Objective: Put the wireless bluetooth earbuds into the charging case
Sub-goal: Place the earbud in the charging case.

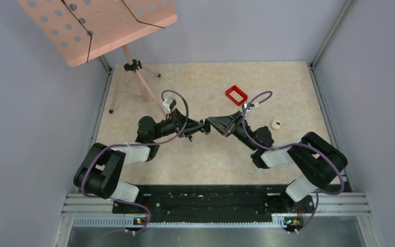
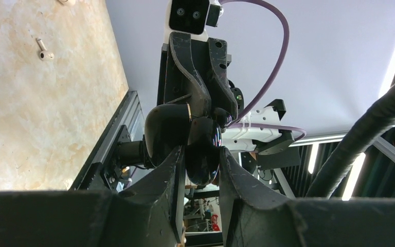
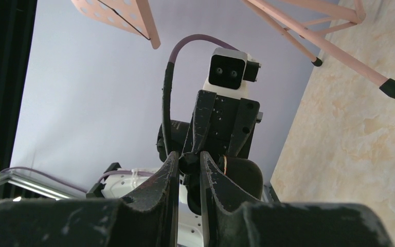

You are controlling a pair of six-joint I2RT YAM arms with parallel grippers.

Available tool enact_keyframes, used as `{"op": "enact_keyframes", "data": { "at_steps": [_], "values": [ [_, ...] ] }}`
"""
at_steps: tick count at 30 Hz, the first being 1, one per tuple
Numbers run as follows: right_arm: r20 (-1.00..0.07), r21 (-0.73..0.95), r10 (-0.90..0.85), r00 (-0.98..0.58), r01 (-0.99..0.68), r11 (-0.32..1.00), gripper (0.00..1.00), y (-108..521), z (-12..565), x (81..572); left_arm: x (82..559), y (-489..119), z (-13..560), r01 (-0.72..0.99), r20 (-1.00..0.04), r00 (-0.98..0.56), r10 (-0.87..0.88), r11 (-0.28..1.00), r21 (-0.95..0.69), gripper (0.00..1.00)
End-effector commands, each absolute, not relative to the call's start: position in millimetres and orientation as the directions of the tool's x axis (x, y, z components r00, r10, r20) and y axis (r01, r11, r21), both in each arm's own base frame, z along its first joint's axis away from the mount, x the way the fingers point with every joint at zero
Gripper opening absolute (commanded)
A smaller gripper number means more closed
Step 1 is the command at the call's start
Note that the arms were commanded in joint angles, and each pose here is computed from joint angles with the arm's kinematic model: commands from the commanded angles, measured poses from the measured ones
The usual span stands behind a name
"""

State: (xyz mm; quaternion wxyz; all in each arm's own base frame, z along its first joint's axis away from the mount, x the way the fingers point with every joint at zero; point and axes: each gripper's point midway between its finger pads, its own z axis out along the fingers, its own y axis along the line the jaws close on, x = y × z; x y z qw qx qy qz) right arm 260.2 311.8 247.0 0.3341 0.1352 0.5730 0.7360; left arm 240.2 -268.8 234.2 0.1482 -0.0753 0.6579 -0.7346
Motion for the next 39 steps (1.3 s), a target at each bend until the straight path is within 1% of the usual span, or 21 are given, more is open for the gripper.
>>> {"op": "enact_keyframes", "data": {
  "at_steps": [1,3,7,13,22,28,37,39],
  "values": [
    [-0.180,0.920,0.679,-0.712,-0.366,-0.140,0.07,302,253,264,234,-267,249,0.192,-0.140,-0.938,-0.317,-0.137,-0.972,0.00],
    [-0.177,0.923,0.680,-0.712,-0.360,-0.136,0.07,302,251,264,234,-267,251,0.195,-0.141,-0.937,-0.320,-0.144,-0.970,0.00],
    [-0.168,0.932,0.685,-0.709,-0.342,-0.124,0.11,300,246,264,234,-266,252,0.200,-0.142,-0.936,-0.322,-0.152,-0.968,0.00],
    [-0.156,0.940,0.702,-0.695,-0.323,-0.111,0.13,296,242,266,233,-266,252,0.200,-0.142,-0.935,-0.324,-0.155,-0.967,0.00],
    [-0.158,0.945,0.711,-0.685,-0.315,-0.093,0.20,293,240,267,232,-266,253,0.202,-0.142,-0.936,-0.323,-0.160,-0.966,0.00],
    [-0.175,0.945,0.715,-0.676,-0.319,-0.070,0.23,292,240,268,233,-265,254,0.203,-0.141,-0.935,-0.326,-0.165,-0.965,0.00],
    [-0.213,0.940,0.705,-0.677,-0.337,-0.040,0.24,295,244,268,233,-265,256,0.201,-0.136,-0.936,-0.325,-0.177,-0.963,0.00],
    [-0.218,0.940,0.700,-0.680,-0.340,-0.037,0.27,297,245,267,233,-265,256,0.203,-0.137,-0.935,-0.327,-0.178,-0.963,0.00]
  ]
}}
